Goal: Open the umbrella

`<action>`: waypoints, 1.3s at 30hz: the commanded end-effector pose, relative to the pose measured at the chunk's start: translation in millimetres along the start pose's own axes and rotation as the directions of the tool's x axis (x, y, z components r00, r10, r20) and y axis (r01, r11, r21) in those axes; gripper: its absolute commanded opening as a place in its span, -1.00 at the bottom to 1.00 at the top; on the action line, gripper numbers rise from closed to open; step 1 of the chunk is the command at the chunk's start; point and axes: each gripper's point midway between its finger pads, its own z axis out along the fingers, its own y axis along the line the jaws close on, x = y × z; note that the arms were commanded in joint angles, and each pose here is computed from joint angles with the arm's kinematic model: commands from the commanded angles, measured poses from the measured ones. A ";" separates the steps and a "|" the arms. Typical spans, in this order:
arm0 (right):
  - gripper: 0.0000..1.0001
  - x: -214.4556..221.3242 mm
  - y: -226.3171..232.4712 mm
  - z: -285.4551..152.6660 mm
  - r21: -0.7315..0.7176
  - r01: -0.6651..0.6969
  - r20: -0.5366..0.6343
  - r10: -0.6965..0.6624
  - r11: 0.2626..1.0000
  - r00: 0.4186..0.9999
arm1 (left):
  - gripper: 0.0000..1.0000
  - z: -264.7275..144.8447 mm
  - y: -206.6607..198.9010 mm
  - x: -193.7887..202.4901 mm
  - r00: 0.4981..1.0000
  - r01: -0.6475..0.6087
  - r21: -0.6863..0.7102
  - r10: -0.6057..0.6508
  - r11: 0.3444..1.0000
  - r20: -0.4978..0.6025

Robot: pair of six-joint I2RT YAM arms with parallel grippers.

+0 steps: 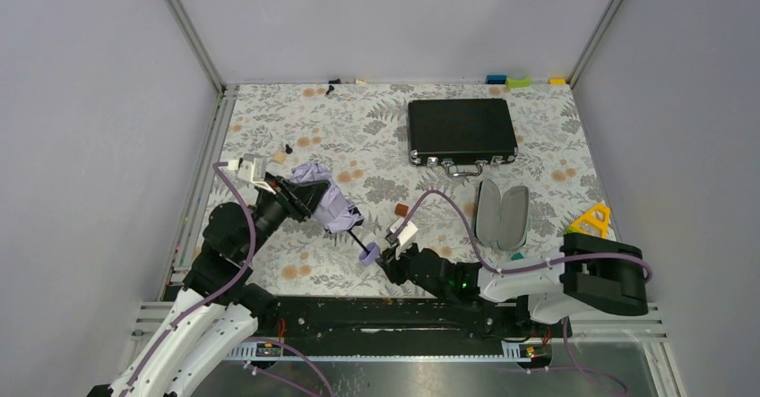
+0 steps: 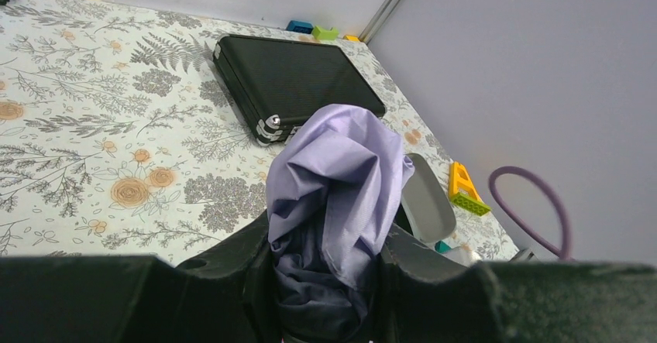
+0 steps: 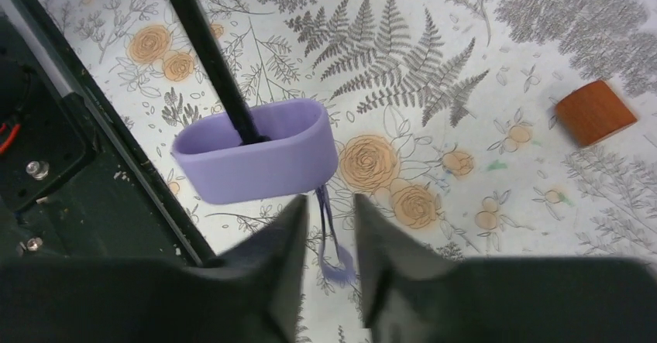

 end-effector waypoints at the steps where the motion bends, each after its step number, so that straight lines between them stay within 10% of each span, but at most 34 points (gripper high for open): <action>1: 0.04 -34.4 2.0 -13.1 0.008 0.033 0.048 -0.034 0.999 0.998 | -1.00 -0.5 -22.4 -46.1 0.988 -0.009 0.066 -0.002 0.998 0.156; 9: 0.46 -86.0 6.1 -37.3 -0.014 0.090 0.117 -0.087 0.996 0.989 | -1.00 -0.6 -23.0 -45.9 0.988 -0.009 0.070 -0.002 0.997 0.154; 20: 0.21 -125.5 45.9 -11.4 -0.072 0.176 0.044 -0.173 0.982 0.984 | -1.00 -0.8 -23.8 -45.6 0.989 -0.009 0.074 -0.002 0.997 0.151; 39: -0.06 -55.1 23.2 25.5 0.068 0.203 -0.150 -0.191 0.977 0.970 | -1.00 -5.0 -25.1 -49.9 0.986 -0.015 0.078 0.002 0.997 0.168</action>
